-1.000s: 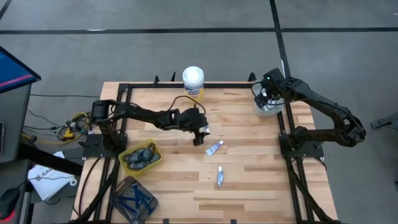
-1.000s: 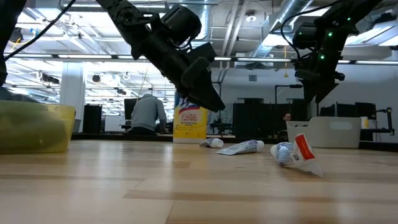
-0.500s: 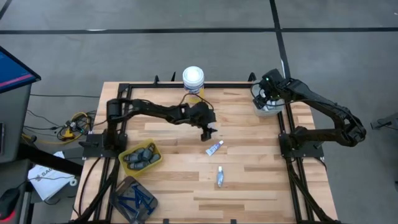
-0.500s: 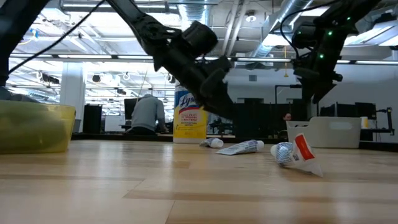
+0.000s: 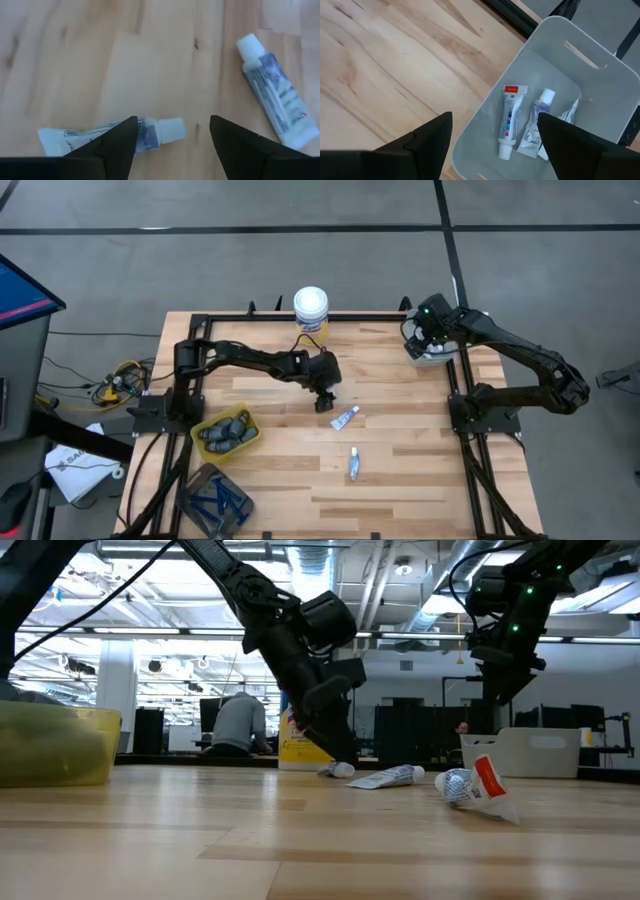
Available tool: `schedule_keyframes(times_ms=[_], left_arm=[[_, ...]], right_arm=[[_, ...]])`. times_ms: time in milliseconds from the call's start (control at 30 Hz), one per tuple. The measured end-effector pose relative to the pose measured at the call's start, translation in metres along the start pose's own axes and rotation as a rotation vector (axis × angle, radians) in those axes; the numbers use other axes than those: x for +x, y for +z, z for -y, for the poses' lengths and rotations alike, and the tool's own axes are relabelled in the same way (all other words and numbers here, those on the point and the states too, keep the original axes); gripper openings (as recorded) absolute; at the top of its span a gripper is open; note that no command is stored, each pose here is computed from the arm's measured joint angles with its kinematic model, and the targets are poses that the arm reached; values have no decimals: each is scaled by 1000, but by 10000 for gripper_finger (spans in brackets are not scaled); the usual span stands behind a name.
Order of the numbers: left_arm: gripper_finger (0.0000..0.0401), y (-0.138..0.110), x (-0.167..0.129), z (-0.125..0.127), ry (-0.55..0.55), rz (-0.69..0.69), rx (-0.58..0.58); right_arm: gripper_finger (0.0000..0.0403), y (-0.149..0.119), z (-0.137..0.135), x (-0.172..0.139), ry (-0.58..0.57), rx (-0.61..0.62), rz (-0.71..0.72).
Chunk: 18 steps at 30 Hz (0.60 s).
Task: Pick & Place Travel size toiletries
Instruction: Put the white toothpaste into the gray bin
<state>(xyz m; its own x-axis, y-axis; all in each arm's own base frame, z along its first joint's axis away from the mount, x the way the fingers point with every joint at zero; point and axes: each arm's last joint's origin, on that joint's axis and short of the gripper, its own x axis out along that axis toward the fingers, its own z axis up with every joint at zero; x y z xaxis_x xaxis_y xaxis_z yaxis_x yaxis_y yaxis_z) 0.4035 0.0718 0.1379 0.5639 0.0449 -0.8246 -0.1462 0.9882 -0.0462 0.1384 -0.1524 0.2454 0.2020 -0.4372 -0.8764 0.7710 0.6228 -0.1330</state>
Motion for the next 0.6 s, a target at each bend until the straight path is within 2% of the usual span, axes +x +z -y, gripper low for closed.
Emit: schedule_keyframes(times_ms=[267,500,600], left_arm=[[246,-5,-8,16,-16,-70,-106],[246,-4,-32,34,-23,-92,-64],[246,-1,-46,39,7,-65,11]], right_arm=[[285,0,0,0,-1,-4,0],[285,0,0,0,-2,-14,1],[285,0,0,0,-3,-15,1]])
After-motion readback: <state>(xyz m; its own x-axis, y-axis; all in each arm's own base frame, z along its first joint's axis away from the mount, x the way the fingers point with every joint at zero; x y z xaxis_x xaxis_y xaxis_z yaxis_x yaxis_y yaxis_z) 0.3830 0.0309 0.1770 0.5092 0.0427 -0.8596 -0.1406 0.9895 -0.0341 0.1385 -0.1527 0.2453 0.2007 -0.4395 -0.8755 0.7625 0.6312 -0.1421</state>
